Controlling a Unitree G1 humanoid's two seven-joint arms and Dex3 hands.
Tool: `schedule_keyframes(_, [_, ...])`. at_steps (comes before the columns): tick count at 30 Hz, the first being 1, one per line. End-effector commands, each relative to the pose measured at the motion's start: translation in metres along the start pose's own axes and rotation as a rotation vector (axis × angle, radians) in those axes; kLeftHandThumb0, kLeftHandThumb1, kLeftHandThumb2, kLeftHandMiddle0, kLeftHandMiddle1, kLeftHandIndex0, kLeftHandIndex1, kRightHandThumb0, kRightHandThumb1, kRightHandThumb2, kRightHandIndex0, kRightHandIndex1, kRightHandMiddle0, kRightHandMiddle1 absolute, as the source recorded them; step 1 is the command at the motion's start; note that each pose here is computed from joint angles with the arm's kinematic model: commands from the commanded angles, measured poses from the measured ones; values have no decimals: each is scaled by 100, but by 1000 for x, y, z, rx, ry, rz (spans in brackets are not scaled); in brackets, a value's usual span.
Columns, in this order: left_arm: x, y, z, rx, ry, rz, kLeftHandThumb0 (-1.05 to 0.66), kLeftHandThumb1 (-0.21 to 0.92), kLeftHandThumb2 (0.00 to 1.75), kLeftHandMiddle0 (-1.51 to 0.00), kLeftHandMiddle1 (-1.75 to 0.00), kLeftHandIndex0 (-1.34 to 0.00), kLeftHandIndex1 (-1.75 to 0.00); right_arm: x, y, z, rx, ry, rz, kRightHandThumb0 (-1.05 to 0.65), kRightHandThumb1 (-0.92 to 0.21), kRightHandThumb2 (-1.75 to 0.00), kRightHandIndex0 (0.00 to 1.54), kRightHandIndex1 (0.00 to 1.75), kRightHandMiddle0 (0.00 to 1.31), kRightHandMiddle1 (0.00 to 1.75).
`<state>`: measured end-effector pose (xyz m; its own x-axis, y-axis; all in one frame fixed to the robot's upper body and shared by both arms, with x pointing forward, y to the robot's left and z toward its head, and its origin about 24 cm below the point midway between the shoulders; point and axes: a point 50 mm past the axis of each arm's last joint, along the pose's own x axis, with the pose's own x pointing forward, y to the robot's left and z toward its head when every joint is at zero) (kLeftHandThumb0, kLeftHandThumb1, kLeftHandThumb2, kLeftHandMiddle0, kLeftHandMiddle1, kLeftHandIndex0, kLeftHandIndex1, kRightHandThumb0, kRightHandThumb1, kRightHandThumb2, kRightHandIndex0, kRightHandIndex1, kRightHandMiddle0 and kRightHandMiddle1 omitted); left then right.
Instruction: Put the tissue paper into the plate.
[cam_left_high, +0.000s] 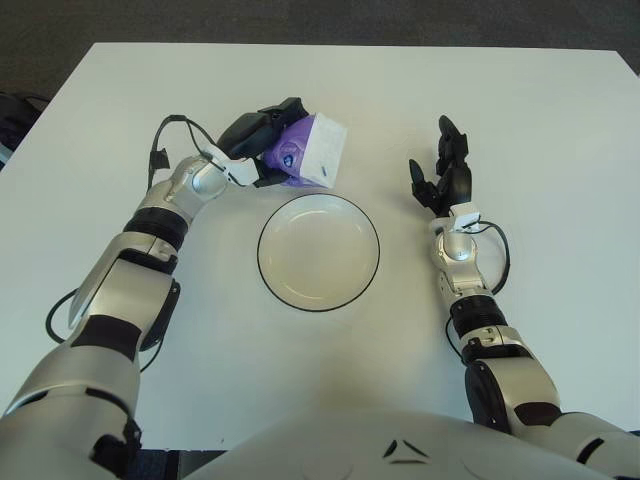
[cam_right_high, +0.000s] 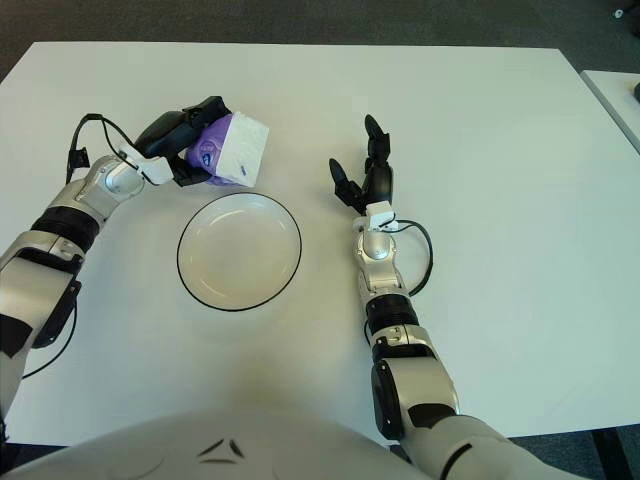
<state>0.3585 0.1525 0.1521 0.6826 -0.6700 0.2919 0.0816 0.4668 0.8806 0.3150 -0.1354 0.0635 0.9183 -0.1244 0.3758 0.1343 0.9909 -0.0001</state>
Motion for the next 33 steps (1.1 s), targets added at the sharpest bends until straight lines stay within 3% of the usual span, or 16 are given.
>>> schedule_keyframes(1, [-3, 12, 15, 4, -98, 43, 0, 7, 158, -82, -167, -57, -175, -63, -14, -54, -49, 287, -17, -62, -90, -36, 38, 4, 0, 44])
schedule_keyframes(10, [-4, 15, 35, 9, -232, 52, 0, 9, 157, -79, -170, -56, -175, -61, -13, -54, -54, 293, -7, -61, -91, -35, 39, 4, 0, 48])
schedule_keyframes(33, [5, 31, 70, 49, -425, 80, 0, 12, 155, -76, -172, -54, -175, -61, -8, -54, -47, 297, 4, -62, -91, -33, 39, 3, 0, 49])
